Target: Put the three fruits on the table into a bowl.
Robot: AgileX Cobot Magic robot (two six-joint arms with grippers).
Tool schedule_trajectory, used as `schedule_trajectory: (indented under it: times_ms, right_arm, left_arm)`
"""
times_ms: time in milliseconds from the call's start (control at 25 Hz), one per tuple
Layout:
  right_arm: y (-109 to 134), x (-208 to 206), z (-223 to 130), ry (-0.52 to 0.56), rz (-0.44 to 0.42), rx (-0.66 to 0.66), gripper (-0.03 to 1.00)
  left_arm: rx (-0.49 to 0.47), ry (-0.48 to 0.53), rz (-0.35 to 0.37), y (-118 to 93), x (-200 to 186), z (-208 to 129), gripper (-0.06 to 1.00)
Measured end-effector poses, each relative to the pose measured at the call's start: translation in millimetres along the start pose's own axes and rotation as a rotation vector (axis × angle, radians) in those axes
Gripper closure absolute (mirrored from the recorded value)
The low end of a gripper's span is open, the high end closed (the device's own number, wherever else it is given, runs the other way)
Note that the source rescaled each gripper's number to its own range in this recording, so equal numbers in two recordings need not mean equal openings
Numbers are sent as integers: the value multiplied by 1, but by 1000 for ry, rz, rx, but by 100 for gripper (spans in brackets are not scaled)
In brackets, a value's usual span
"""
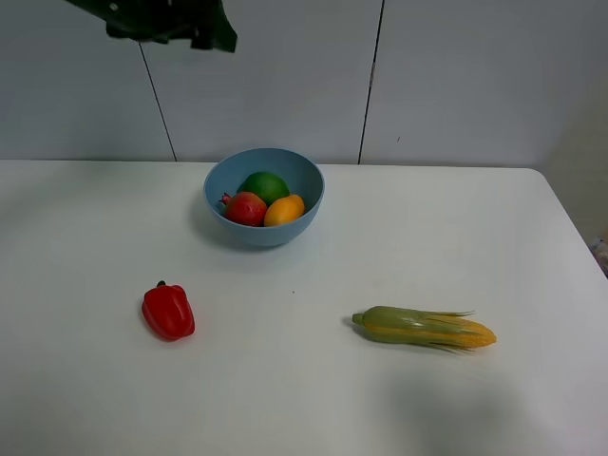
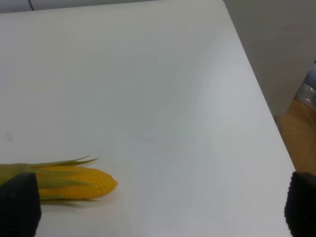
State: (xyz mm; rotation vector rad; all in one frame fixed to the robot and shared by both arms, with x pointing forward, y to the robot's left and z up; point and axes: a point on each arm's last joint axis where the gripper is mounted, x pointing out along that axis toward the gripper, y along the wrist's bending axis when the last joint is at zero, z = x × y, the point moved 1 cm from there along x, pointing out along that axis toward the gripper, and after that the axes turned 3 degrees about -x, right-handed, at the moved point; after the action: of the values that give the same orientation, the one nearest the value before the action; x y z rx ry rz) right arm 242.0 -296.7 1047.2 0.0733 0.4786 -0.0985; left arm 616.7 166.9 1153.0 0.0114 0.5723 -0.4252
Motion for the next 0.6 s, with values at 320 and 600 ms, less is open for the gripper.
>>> schedule_trajectory:
  times_ms: [320, 600]
  right_arm:
    - [0, 0, 0, 0, 0, 0, -3]
    - [0, 0, 0, 0, 0, 0, -3]
  left_arm:
    - [-1, -65, 308, 54, -165, 14, 8]
    - [-104, -106, 464, 49, -253, -36, 8]
